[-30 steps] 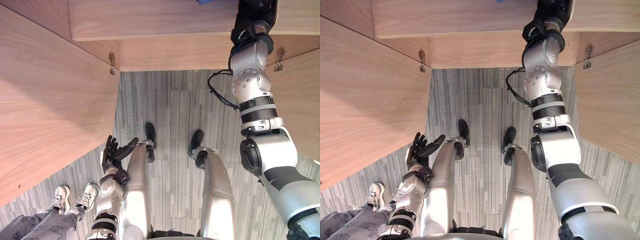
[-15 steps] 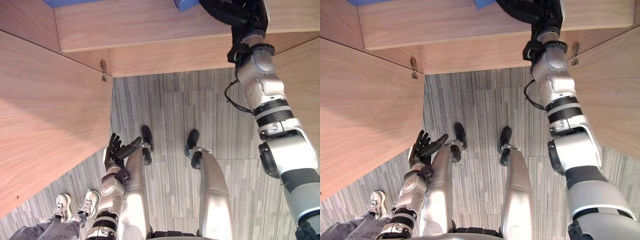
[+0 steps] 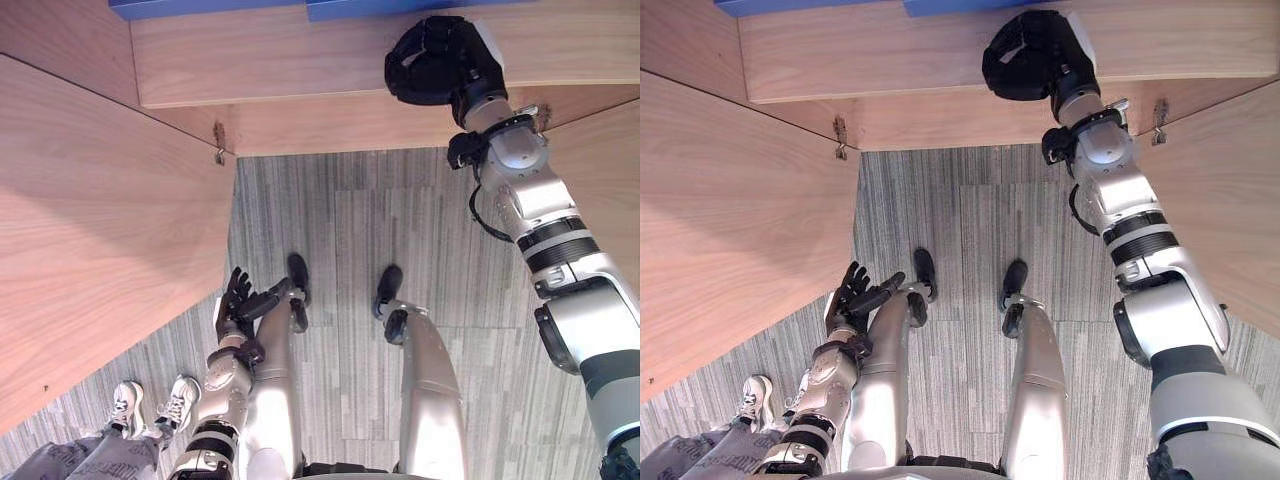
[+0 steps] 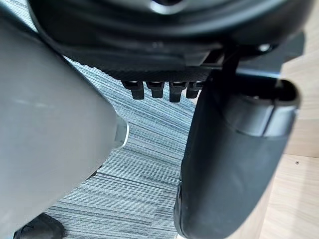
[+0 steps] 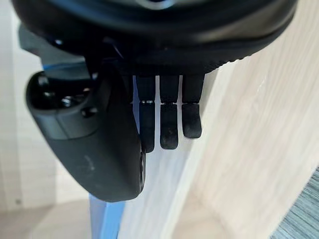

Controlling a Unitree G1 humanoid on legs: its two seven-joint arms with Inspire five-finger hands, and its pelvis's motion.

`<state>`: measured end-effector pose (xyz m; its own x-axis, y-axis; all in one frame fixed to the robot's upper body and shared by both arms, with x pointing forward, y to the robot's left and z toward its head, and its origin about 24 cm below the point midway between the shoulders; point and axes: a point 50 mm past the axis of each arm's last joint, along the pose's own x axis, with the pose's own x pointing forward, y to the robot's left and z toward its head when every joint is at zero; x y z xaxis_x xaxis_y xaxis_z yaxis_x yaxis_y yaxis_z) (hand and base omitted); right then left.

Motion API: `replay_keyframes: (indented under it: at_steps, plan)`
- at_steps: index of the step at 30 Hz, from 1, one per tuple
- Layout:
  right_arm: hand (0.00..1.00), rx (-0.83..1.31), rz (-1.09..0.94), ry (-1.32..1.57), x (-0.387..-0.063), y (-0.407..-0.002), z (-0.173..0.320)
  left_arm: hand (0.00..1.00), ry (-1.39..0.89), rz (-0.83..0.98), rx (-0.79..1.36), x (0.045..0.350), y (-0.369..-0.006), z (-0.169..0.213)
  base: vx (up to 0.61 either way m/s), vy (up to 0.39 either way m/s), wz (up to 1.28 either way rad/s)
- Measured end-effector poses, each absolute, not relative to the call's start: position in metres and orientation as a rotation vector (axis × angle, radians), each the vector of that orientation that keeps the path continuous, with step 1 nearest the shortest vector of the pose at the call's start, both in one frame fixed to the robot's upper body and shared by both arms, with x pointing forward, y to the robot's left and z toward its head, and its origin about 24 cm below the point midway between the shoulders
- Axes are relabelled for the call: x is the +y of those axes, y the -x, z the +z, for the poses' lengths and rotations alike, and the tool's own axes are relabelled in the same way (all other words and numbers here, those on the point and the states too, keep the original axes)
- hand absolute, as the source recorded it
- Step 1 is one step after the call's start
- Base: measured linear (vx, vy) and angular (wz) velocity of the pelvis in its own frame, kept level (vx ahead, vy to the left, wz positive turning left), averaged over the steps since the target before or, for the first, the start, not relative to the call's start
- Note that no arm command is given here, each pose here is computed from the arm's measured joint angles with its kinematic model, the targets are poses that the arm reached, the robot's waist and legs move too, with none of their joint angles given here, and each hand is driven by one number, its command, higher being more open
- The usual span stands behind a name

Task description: Walk over to the cabinet, pick up the folder, carry it to the office cabinet, place the folder inside the office cabinet, then close the office cabinet door

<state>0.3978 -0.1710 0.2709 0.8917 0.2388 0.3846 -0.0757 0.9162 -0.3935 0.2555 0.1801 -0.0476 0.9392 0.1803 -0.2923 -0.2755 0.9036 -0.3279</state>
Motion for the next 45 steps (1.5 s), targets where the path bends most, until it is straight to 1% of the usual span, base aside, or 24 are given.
replay_keyframes:
  at_steps: [8,10,14,19,22,32,33,35,37,38,39,40,41,44,45]
  plan:
    - [0.00,-0.444,0.183,0.415,-0.157,-0.400,0.268,1.00,0.369,0.239,0.268,0.182,-0.255,-0.049,0.00,0.000,0.00]
    - [0.00,-0.457,0.147,0.398,-0.146,-0.404,0.273,1.00,0.369,0.241,0.268,0.182,-0.255,-0.049,0.00,0.000,0.00]
    - [0.00,-0.478,0.042,0.332,-0.135,-0.410,0.290,1.00,0.381,0.249,0.258,0.180,-0.256,-0.047,0.01,-0.017,0.08]
    - [0.00,-0.517,-0.055,0.241,-0.138,-0.411,0.315,1.00,0.404,0.275,0.250,0.178,-0.257,-0.046,0.01,-0.007,0.14]
    - [0.00,-0.496,-0.082,0.228,-0.139,-0.413,0.317,1.00,0.409,0.289,0.253,0.178,-0.257,-0.046,0.00,-0.001,0.14]
    - [0.00,-0.474,-0.123,0.039,-0.153,-0.413,0.322,1.00,0.431,0.289,0.237,0.171,-0.259,-0.042,-0.01,-0.014,0.10]
    - [1.00,-0.495,-0.122,-0.012,-0.157,-0.408,0.318,1.00,0.435,0.286,0.237,0.170,-0.259,-0.041,0.00,0.000,0.00]
    - [1.00,-0.536,-0.121,-0.061,-0.164,-0.397,0.303,1.00,0.440,0.283,0.253,0.167,-0.259,-0.044,0.02,0.003,0.04]
    - [1.00,-0.548,-0.097,-0.093,-0.162,-0.378,0.257,1.00,0.440,0.292,0.302,0.166,-0.252,-0.053,0.06,-0.002,0.01]
    - [1.00,-0.535,-0.090,-0.095,-0.160,-0.374,0.243,1.00,0.438,0.297,0.316,0.167,-0.250,-0.056,0.07,-0.007,-0.08]
    - [1.00,-0.499,-0.080,-0.103,-0.155,-0.362,0.212,1.00,0.436,0.303,0.342,0.167,-0.244,-0.062,0.05,-0.010,-0.20]
    - [1.00,-0.442,-0.074,-0.116,-0.150,-0.349,0.178,1.00,0.435,0.314,0.366,0.168,-0.237,-0.067,0.07,-0.019,-0.23]
    - [1.00,-0.400,-0.074,-0.118,-0.148,-0.342,0.159,1.00,0.433,0.320,0.379,0.169,-0.233,-0.070,0.07,-0.020,-0.24]
    - [1.00,-0.084,-0.072,-0.089,-0.139,-0.295,0.054,1.00,0.378,0.338,0.475,0.175,-0.209,-0.090,0.13,-0.039,-0.19]
    - [1.00,-0.029,-0.072,-0.080,-0.139,-0.286,0.038,1.00,0.363,0.340,0.495,0.177,-0.206,-0.094,0.16,-0.035,-0.24]
